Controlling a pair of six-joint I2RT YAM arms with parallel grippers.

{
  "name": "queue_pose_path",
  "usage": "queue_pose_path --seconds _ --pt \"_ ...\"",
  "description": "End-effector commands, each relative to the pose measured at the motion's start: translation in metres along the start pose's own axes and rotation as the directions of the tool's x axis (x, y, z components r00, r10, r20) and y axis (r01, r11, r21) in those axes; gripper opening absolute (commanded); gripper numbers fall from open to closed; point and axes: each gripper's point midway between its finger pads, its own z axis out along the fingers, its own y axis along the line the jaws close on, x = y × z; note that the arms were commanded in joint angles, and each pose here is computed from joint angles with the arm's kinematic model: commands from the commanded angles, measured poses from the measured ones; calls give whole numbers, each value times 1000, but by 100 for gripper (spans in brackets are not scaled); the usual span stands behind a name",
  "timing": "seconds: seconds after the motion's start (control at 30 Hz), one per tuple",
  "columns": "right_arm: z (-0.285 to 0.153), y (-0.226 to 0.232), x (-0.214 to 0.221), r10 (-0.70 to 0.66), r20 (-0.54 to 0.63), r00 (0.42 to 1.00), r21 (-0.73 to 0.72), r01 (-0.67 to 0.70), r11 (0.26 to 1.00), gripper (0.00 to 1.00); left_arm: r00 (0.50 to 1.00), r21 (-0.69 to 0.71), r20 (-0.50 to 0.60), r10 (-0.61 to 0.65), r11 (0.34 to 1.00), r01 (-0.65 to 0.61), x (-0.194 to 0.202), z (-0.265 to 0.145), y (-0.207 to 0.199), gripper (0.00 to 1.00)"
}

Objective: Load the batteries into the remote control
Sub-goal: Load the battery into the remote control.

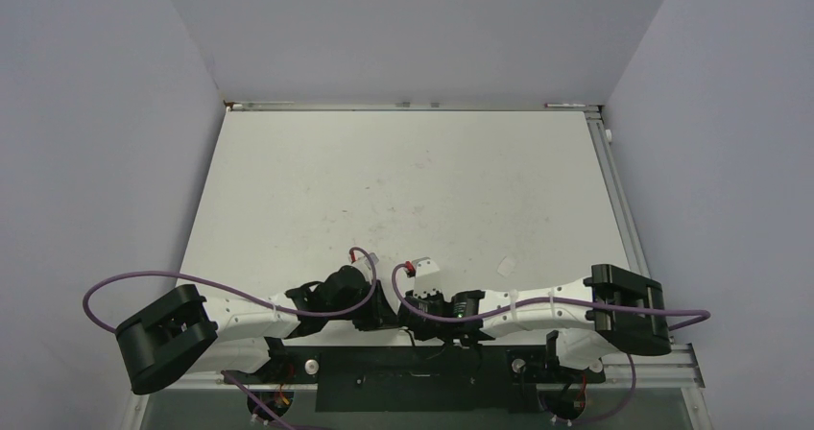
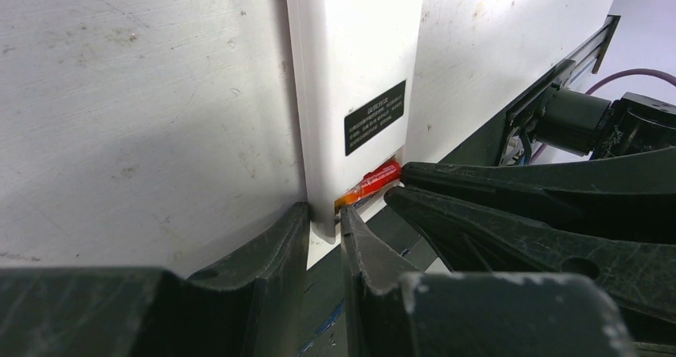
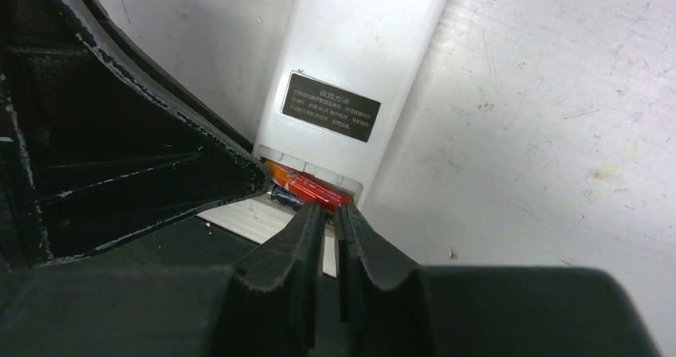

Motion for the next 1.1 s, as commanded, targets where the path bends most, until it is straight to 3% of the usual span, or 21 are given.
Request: queue_pose_path --seconds 0.0,0.33,1.07 --pt "8 8 4 12 -6 1000 -13 -12 1000 12 1000 32 5 25 999 -26 -2 -2 -11 18" --pt "13 9 6 -13 -23 1000 7 13 1000 9 1000 30 -1 31 999 -31 -1 -1 -10 18" --pt "32 4 54 -204 -191 960 108 227 968 9 999 38 -9 33 999 -33 0 0 -11 18"
